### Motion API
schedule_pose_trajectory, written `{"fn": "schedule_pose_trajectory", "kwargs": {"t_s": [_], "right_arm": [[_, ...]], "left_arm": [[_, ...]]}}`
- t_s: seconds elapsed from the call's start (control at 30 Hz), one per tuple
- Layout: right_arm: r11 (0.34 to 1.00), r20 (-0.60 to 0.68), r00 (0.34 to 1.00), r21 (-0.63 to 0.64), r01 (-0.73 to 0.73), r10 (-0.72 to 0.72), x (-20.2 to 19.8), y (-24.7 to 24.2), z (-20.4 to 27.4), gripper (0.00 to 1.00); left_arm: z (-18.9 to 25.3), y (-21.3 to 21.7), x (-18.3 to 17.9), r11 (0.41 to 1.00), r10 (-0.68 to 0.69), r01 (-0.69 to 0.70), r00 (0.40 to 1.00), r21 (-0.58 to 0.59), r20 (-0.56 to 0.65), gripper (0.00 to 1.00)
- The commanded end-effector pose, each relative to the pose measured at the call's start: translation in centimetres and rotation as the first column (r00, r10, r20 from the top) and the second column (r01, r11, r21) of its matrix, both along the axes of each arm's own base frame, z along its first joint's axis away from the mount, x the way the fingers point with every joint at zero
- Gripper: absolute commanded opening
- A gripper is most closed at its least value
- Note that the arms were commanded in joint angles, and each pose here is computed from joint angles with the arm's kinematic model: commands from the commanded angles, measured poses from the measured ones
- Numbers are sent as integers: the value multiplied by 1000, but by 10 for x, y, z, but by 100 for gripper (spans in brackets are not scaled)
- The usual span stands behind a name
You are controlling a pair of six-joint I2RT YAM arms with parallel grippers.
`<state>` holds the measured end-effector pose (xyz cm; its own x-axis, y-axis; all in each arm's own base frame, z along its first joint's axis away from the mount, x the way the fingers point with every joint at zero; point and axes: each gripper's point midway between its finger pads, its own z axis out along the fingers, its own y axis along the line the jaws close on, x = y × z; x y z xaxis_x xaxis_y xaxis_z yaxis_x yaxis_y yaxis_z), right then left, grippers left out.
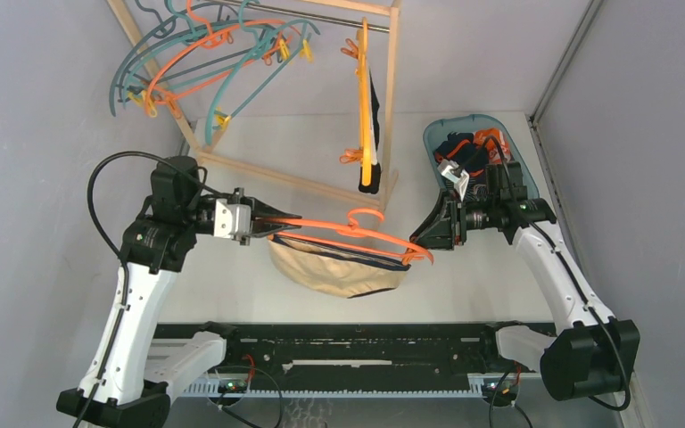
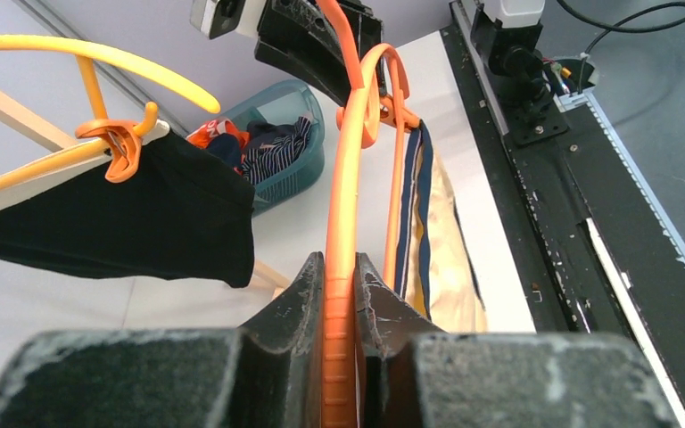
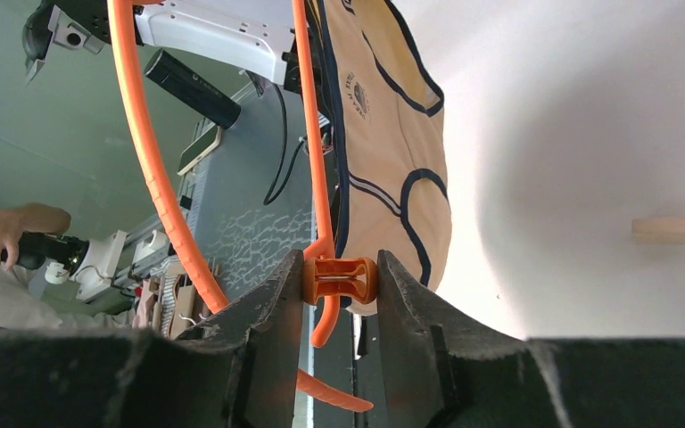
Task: Remove the underwear clipped to the hanger
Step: Remove the underwear from the hanger.
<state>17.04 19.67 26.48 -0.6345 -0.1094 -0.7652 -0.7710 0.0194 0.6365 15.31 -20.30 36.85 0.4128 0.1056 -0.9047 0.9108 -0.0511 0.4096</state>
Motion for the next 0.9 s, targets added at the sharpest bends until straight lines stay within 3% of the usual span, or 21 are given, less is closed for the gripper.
{"fn": "schedule_pose_trajectory", "kwargs": {"t_s": [0.0, 0.23, 0.43, 0.57, 0.87], "right_arm": [[999, 85, 996, 21, -31, 29, -5, 3, 9, 28], [999, 88, 995, 27, -44, 42, -8, 4, 11, 24], [999, 94, 995, 22, -42, 40, -9, 4, 10, 35], [999, 98, 995, 14, -32, 31, -8, 4, 11, 36], [1000, 102, 994, 11, -29, 27, -7, 4, 13, 23]], "left_arm": [[9, -1, 9, 999, 39, -39, 998, -21, 42, 0], [12, -2, 18, 996, 88, -87, 996, -26, 35, 0], [13, -1, 20, 994, 104, -103, 994, -27, 36, 0], [12, -2, 20, 994, 107, -106, 994, -26, 35, 0], [14, -1, 23, 991, 129, -128, 991, -31, 39, 0]]}}
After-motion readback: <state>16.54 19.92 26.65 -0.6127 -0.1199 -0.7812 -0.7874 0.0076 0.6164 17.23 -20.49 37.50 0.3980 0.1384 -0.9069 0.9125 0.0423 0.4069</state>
